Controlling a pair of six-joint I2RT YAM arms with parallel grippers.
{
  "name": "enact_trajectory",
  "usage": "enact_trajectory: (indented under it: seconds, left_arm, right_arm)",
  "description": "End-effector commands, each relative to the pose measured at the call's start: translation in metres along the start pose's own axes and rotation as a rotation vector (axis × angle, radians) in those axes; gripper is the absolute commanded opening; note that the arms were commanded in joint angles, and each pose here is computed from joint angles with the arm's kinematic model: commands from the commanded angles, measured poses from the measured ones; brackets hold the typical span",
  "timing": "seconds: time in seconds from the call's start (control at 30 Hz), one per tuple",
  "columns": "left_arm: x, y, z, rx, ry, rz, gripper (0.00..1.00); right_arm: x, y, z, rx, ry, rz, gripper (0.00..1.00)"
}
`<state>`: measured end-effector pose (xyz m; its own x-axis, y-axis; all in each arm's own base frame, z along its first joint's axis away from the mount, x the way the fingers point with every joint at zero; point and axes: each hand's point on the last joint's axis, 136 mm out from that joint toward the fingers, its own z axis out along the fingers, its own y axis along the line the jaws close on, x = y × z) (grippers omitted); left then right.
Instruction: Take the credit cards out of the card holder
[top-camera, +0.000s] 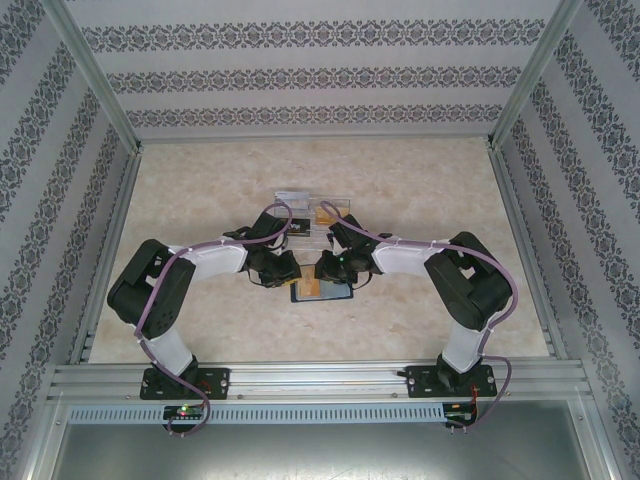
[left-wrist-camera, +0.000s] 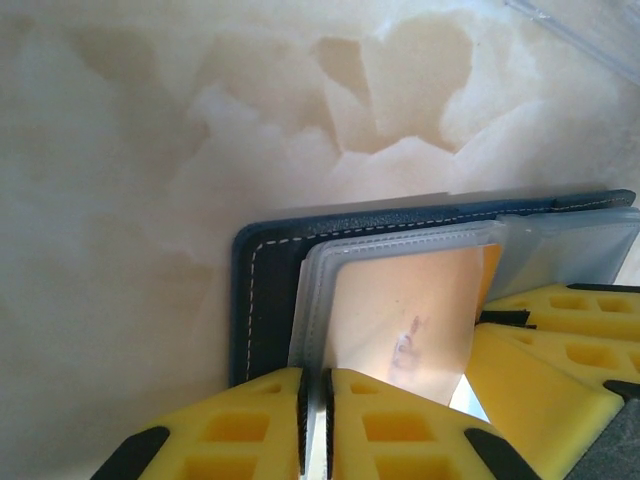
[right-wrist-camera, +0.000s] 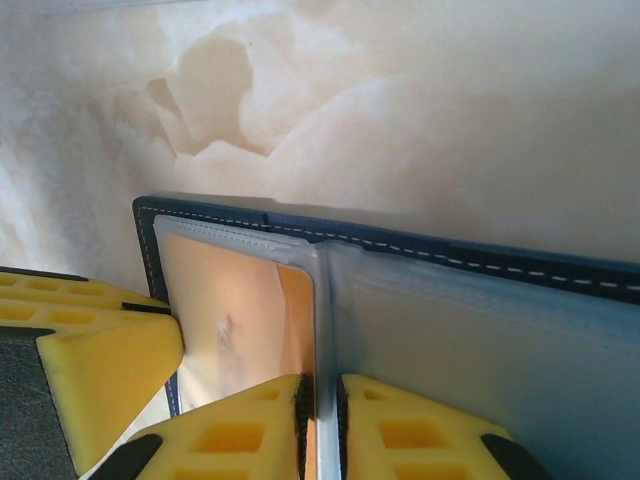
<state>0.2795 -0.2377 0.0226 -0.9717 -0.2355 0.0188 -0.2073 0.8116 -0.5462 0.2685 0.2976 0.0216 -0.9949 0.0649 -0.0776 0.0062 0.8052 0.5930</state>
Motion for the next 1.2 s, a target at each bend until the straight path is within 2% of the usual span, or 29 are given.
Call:
enact_trajectory:
  seconds: [0.0, 0.27, 0.37, 0.6, 0.77, 0.87, 1.0, 1.17]
  left_arm:
    - [0.013, 0.019, 0.012, -0.073, 0.047, -0.02, 0.14]
    - [0.014, 0.022, 0.012, -0.081, 0.052, -0.019, 0.13]
    - [0.014, 0.021, 0.011, -0.079, 0.054, -0.015, 0.15]
    - [0.01, 0.019, 0.001, -0.106, 0.023, 0.005, 0.27]
    - [0.008, 0.014, -0.003, -0.094, 0.018, 0.019, 0.27]
    - [0.006, 0.007, -0.007, -0.076, 0.012, 0.032, 0.26]
    - [0.004, 0.0, -0.008, -0.054, 0.012, 0.043, 0.22]
    - [0.007, 0.007, -0.002, -0.072, 0.028, 0.03, 0.17]
  right_arm:
    - [0.001, 0.01, 0.006, -0.042, 0.023, -0.033, 0.18]
    - [0.002, 0.014, 0.007, -0.059, 0.034, -0.05, 0.14]
    - [0.002, 0.014, 0.005, -0.052, 0.026, -0.058, 0.08]
    - [-0.004, -0.004, -0.013, 0.02, -0.053, -0.077, 0.04]
    - [-0.004, -0.01, -0.02, 0.029, -0.074, -0.075, 0.03]
    - [-0.003, -0.003, -0.02, -0.012, -0.065, -0.081, 0.04]
    - [0.001, 0.015, -0.017, -0.086, -0.03, -0.092, 0.16]
    - [0.0, 0.017, -0.01, -0.071, -0.012, -0.073, 0.22]
